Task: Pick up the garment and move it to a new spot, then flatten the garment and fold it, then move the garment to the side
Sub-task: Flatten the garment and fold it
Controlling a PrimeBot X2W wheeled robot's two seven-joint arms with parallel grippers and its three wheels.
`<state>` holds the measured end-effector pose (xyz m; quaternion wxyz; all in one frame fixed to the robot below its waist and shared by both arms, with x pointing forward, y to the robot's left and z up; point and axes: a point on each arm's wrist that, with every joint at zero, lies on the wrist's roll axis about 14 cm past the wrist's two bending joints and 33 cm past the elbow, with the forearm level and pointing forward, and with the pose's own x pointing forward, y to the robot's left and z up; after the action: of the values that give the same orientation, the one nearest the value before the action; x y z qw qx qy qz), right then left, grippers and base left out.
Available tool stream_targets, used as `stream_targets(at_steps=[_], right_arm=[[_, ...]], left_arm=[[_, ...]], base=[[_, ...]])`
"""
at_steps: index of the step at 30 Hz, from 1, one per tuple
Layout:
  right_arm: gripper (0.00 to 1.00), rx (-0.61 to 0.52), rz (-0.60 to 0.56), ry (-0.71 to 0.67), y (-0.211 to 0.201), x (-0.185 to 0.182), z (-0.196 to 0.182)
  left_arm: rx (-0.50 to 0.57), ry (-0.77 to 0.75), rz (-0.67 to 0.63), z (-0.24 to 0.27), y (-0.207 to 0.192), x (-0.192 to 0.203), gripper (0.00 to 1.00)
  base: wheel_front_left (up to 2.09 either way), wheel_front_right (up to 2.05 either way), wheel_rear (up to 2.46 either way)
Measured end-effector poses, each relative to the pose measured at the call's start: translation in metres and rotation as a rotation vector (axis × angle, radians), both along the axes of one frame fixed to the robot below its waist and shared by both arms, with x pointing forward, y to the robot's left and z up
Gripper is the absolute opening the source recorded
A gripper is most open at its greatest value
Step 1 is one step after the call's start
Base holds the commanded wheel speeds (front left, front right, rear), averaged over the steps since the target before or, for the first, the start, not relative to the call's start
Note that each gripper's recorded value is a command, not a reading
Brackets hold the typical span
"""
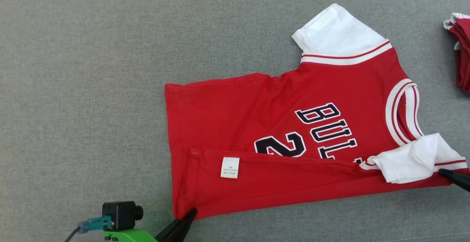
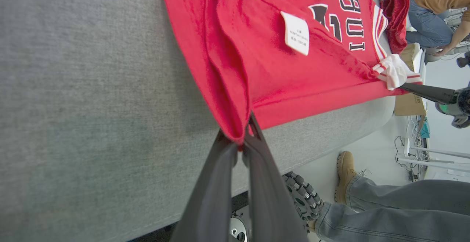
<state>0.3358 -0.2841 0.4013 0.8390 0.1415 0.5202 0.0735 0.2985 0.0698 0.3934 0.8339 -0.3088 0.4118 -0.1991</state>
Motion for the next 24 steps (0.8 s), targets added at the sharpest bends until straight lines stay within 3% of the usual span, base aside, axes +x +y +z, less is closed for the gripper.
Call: stream_targets(at_steps=[1, 2, 3, 8, 11, 17, 24], right_arm=[[0.44, -0.013, 0.004, -0.006, 0.0, 0.001, -0.001], [1.0, -0.028, 0.007, -0.016, -0.001, 0.002, -0.002], [1.0, -0.043, 0.011, -0.018, -0.002, 0.003, -0.003], [1.0, -0.148, 0.038, -0.101, -0.014, 0.017, 0.001], [1.0, -0.163, 0.042, -0.212, -0.015, 0.041, 0.023], [1.0, -0.2, 0.11, -0.47, 0.0, 0.118, 0.076], [1.0, -0.229, 0.215, -0.512, 0.042, 0.208, 0.061]], left_arm=[[0.003, 0.004, 0.017, -0.003, 0.0, 0.0, 0.33], [0.006, 0.006, 0.028, -0.006, 0.0, 0.0, 0.78], [0.021, 0.004, 0.033, -0.009, 0.001, -0.001, 1.0], [0.067, -0.011, 0.074, -0.019, 0.007, 0.002, 1.0], [0.106, -0.059, 0.094, -0.016, 0.015, 0.013, 1.0], [0.257, -0.24, 0.106, 0.001, 0.042, 0.083, 1.0], [0.262, -0.277, 0.02, -0.01, 0.018, 0.156, 1.0]], base=[[0.0, 0.0, 0.0], [0.0, 0.0, 0.0], [0.0, 0.0, 0.0], [0.0, 0.0, 0.0], [0.0, 0.0, 0.0], [0.0, 0.0, 0.0], [0.0, 0.0, 0.0]])
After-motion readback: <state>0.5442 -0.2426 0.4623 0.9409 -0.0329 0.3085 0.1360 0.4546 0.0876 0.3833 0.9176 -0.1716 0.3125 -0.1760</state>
